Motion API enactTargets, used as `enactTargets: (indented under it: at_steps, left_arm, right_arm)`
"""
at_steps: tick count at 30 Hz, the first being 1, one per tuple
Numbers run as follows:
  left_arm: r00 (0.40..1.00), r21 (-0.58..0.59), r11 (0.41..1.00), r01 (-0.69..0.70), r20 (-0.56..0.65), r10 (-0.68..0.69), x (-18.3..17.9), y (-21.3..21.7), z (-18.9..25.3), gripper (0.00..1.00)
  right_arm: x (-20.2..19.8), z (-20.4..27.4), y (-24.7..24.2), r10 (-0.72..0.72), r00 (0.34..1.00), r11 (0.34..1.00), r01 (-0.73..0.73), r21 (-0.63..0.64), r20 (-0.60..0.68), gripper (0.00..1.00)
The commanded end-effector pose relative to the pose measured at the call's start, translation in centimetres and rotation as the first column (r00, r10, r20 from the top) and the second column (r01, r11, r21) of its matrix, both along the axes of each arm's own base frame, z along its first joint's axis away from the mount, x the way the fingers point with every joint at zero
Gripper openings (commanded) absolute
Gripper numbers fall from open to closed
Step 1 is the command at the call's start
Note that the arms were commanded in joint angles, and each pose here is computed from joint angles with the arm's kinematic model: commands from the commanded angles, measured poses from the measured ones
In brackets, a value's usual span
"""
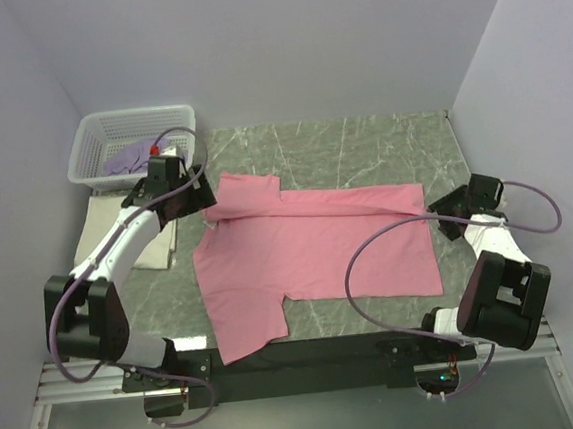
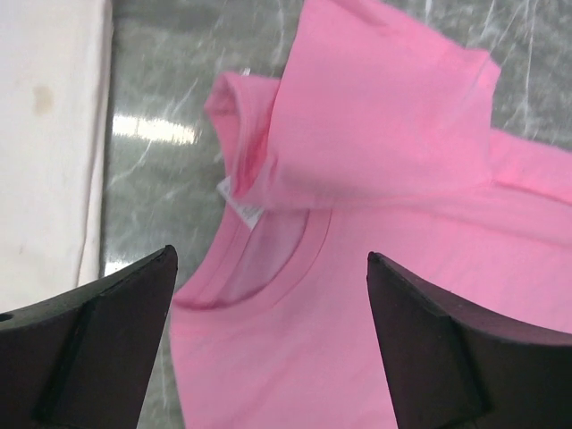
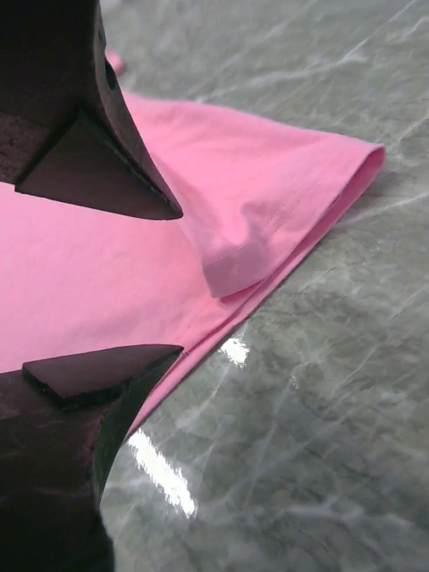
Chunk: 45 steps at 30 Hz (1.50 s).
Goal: Fold and stack the t-shirts
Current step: Fold the tshirt
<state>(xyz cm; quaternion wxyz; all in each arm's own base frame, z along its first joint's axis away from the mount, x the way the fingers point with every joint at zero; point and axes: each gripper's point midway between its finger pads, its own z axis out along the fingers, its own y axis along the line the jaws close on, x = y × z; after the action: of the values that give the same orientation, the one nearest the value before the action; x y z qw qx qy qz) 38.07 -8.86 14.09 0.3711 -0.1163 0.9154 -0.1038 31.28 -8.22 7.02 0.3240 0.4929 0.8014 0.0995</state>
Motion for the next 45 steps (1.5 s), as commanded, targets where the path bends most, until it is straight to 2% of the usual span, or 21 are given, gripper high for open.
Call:
enactTargets:
  at_steps: [1, 3, 6, 13, 18, 23, 26, 28, 31, 42, 45]
  left_arm:
    - [0.999, -0.012, 1.0, 0.008, 0.052, -0.008, -1.9, 0.2, 1.5, 0.92]
    - [0.997, -0.02, 1.0, -0.005, 0.08, 0.007, -3.1, 0.5, 1.9, 0.92]
    - [0.992, -0.029, 0.999, -0.029, 0.121, 0.033, -4.4, 1.1, 2.3, 0.93]
    - [0.976, -0.026, 0.995, -0.094, 0.193, 0.098, -5.6, 2.5, 2.2, 0.91]
    - [0.976, -0.023, 0.995, -0.1, 0.191, 0.103, -5.5, 2.6, 1.9, 0.91]
    - [0.976, -0.008, 0.994, -0.112, 0.189, 0.111, -5.7, 2.9, 1.7, 0.9]
    - [0.976, -0.007, 0.994, -0.112, 0.186, 0.111, -5.7, 2.9, 1.5, 0.9]
    - [0.978, -0.007, 0.994, -0.109, 0.18, 0.109, -5.7, 2.9, 1.4, 0.9]
    - [0.978, -0.005, 0.994, -0.11, 0.18, 0.109, -5.7, 2.9, 1.4, 0.9]
    - [0.978, -0.002, 0.994, -0.107, 0.177, 0.106, -5.7, 2.9, 1.3, 0.89]
    - [0.979, -0.005, 0.995, -0.104, 0.178, 0.104, -5.7, 2.8, 1.3, 0.89]
  right_arm:
    - [2.0, 1.2, 2.0, -0.062, 0.985, 0.97, 0.021, 0.242, 0.164, 0.65]
    - [2.4, 1.2, 1.9, -0.091, 0.977, 0.96, 0.035, 0.277, 0.191, 0.73]
    - [2.7, 1.0, 2.2, -0.168, 0.965, 0.931, 0.088, 0.354, 0.202, 0.76]
    - [3.4, -0.2, 1.2, -0.264, 0.944, 0.904, 0.171, 0.391, 0.196, 0.73]
    - [3.8, -1.4, 1.5, -0.311, 0.933, 0.872, 0.203, 0.446, 0.183, 0.71]
    - [4.1, -2.6, 1.7, -0.313, 0.934, 0.869, 0.21, 0.448, 0.169, 0.69]
    - [4.3, -3.0, 1.4, -0.328, 0.929, 0.868, 0.226, 0.441, 0.17, 0.62]
    - [4.6, -3.0, 1.0, -0.32, 0.932, 0.879, 0.224, 0.422, 0.173, 0.53]
    - [4.8, -2.8, 0.5, -0.295, 0.939, 0.903, 0.213, 0.373, 0.176, 0.45]
    - [4.3, -2.2, -1.5, -0.187, 0.969, 0.974, 0.161, 0.159, 0.162, 0.28]
    - [4.0, -2.5, -1.4, -0.154, 0.977, 0.982, 0.136, 0.132, 0.144, 0.1]
